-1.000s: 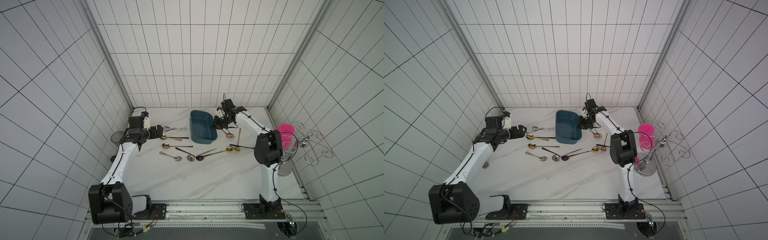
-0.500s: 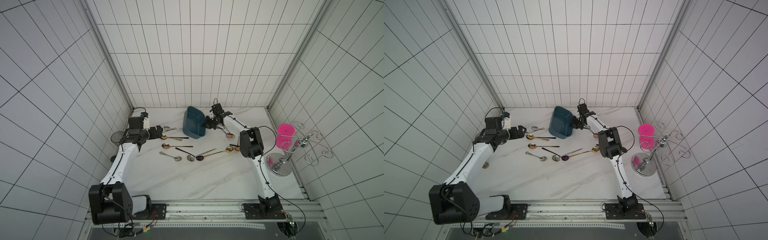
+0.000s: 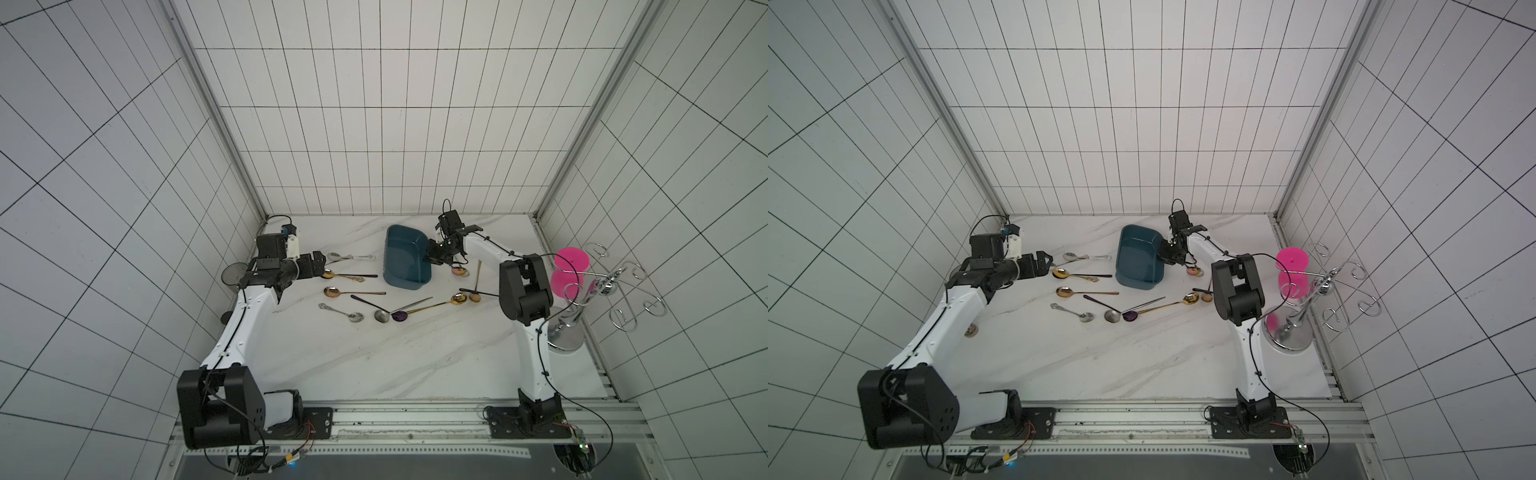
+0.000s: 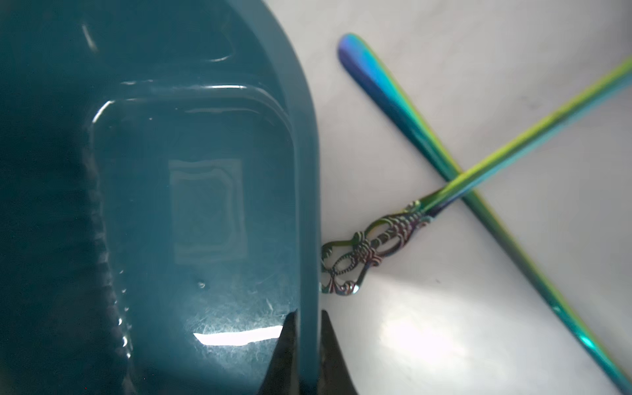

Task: Put the spoon into the storage box
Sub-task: Place the storage box at the center of the board, then pick up the spoon from the center of the board.

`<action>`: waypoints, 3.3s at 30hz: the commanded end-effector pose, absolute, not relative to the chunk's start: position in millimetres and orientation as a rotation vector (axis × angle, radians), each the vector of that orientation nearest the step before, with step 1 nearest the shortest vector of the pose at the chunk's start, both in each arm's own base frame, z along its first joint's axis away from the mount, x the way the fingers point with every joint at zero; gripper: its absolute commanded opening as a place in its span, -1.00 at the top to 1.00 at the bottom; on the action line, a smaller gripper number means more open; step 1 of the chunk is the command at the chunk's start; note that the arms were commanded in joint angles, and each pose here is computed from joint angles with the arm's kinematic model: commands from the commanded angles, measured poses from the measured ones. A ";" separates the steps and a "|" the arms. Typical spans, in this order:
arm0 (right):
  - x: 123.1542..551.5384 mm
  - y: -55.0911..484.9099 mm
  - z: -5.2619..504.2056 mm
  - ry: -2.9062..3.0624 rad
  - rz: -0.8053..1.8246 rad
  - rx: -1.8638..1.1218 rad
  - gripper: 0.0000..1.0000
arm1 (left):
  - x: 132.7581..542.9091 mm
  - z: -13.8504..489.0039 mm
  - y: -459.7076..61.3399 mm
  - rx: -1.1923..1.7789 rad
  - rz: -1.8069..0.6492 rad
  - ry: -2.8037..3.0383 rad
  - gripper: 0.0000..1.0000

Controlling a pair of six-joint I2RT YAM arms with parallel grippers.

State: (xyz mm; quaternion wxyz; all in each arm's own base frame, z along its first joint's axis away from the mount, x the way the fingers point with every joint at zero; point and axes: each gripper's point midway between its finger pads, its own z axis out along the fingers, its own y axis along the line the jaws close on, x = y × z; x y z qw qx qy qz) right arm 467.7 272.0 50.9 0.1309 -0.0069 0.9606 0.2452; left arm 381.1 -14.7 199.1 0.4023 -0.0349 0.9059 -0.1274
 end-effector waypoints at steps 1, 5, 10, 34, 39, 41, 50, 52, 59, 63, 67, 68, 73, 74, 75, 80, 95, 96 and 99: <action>447.8 233.8 30.5 2.876 0.546 -0.025 1.00 | 384.2 208.0 -13.6 -0.091 -0.324 2.265 -0.97; 446.7 225.4 38.5 2.862 0.523 -0.042 1.00 | 384.6 205.3 -14.1 -0.089 -0.330 2.265 -0.97; 448.7 229.6 70.3 2.833 0.498 -0.088 1.00 | 384.2 207.7 -12.2 -0.097 -0.327 2.263 -0.97; 453.8 273.0 77.1 2.846 0.265 -0.205 1.00 | 382.7 203.2 -14.9 -0.091 -0.358 2.268 -0.97; 451.0 275.3 83.3 2.843 0.285 -0.202 0.79 | 382.5 203.2 -16.4 -0.081 -0.366 2.269 -0.97; 451.5 272.1 92.9 2.833 0.278 -0.199 0.68 | 382.8 201.4 -16.9 -0.079 -0.372 2.275 -0.97; 470.9 233.6 137.1 2.748 0.287 -0.040 0.46 | 382.3 200.7 -19.6 -0.061 -0.383 2.280 -0.97; 477.7 223.3 139.3 2.731 0.259 0.003 0.41 | 381.7 201.4 -19.7 -0.054 -0.383 2.276 -0.97; 505.2 201.9 124.9 2.705 0.133 0.144 0.35 | 378.6 202.5 -22.5 -0.027 -0.391 2.272 -0.97; 521.1 199.3 110.6 2.700 0.055 0.167 0.29 | 377.6 201.4 -24.1 -0.016 -0.397 2.268 -0.97; 532.9 199.9 95.3 2.699 0.030 0.194 0.26 | 376.7 202.7 -24.1 -0.013 -0.397 2.262 -0.97; 535.5 199.7 91.0 2.698 0.020 0.202 0.26 | 376.5 201.6 -25.1 -0.008 -0.401 2.262 -0.97; 543.1 196.4 75.1 2.694 -0.004 0.235 0.27 | 376.3 202.3 -25.8 -0.008 -0.404 2.263 -0.97; 545.0 197.5 71.6 2.693 -0.004 0.232 0.28 | 376.3 201.5 -26.6 -0.005 -0.406 2.262 -0.97; 546.4 197.9 67.4 2.696 -0.008 0.229 0.28 | 376.5 200.8 -27.3 -0.003 -0.409 2.261 -0.97; 549.7 197.9 49.0 2.718 -0.004 0.242 0.33 | 376.7 201.7 -27.8 -0.002 -0.409 2.265 -0.97; 553.3 192.9 12.5 2.765 -0.031 0.259 0.49 | 376.9 199.9 -28.1 0.000 -0.406 2.267 -0.97; 552.2 192.5 10.1 2.770 -0.035 0.258 0.51 | 377.0 199.0 -28.7 0.003 -0.408 2.266 -0.97; 548.7 190.1 7.6 2.781 -0.051 0.254 0.62 | 377.0 198.2 -29.0 0.004 -0.409 2.270 -0.97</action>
